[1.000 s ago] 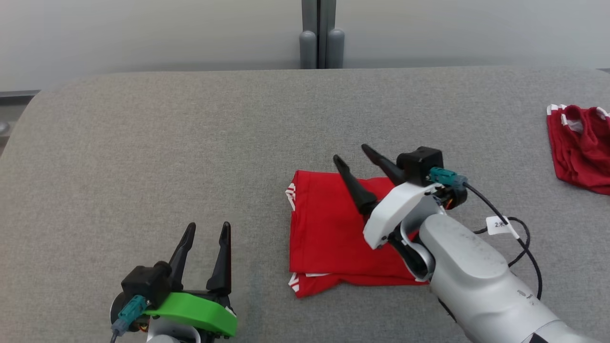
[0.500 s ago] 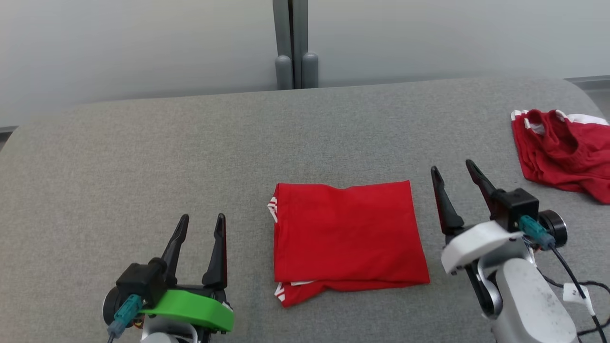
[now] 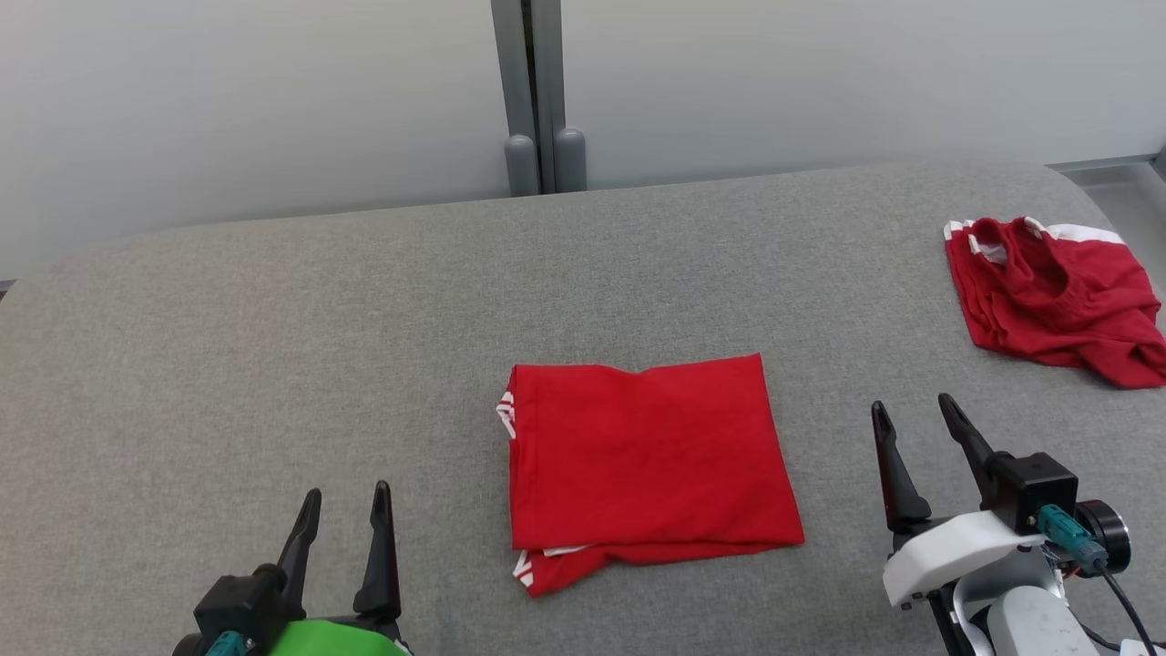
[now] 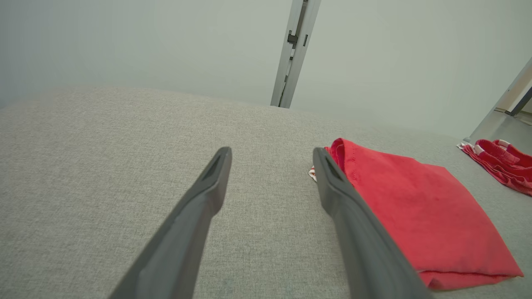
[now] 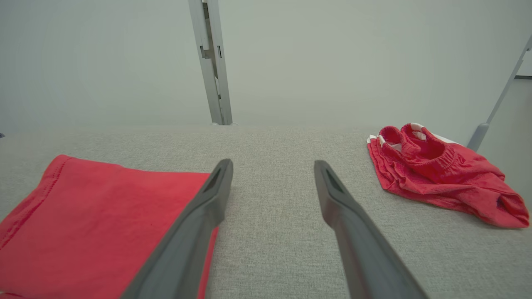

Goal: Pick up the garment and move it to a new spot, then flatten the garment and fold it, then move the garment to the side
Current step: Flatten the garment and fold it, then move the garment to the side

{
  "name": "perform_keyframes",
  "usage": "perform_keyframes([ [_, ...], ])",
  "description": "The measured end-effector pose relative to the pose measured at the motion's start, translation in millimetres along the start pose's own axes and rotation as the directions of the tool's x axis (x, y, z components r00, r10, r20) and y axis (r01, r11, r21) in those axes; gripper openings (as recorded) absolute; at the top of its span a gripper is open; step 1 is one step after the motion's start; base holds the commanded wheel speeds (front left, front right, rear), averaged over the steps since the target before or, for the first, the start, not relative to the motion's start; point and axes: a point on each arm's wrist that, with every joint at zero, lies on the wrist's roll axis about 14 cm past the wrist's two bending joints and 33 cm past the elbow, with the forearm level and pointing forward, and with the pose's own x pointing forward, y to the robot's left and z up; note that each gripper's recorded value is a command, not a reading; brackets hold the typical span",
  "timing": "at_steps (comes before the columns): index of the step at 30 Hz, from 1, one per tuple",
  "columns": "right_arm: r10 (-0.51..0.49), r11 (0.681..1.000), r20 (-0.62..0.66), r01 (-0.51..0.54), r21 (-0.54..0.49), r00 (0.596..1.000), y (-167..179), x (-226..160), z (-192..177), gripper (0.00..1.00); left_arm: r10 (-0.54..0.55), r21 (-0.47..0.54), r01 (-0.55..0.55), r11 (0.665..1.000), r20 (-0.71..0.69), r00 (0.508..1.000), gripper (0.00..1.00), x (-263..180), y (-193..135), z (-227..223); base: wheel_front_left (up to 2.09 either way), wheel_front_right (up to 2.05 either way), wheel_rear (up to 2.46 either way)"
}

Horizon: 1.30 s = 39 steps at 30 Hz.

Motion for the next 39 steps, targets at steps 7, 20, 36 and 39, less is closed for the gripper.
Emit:
perform_keyframes([
  [7,0.008,1.0,-0.022,-0.008,0.013,1.0,3.5,-1.2,-7.9,1.0,0.006,0.003,-0.006,1.0,-0.01,1.0,1.0,-2.3,2.8,-3.2,0.0,0.0,0.0],
  [20,0.01,1.0,-0.045,-0.009,0.024,0.999,4.7,-1.4,-15.4,1.0,0.005,0.002,-0.005,1.0,-0.015,1.0,1.0,-1.9,3.7,-4.9,0.0,0.0,0.0],
  [36,0.082,0.996,-0.081,-0.084,-0.019,0.993,25.3,32.8,-12.7,1.0,0.017,0.0,-0.017,1.0,-0.004,1.0,1.0,1.5,6.0,-1.2,0.0,0.0,0.0],
  [39,0.08,0.996,-0.141,-0.084,-0.027,0.987,24.7,40.4,-19.8,1.0,0.029,-0.008,-0.029,1.0,-0.003,1.0,1.0,1.1,8.9,-1.1,0.0,0.0,0.0],
])
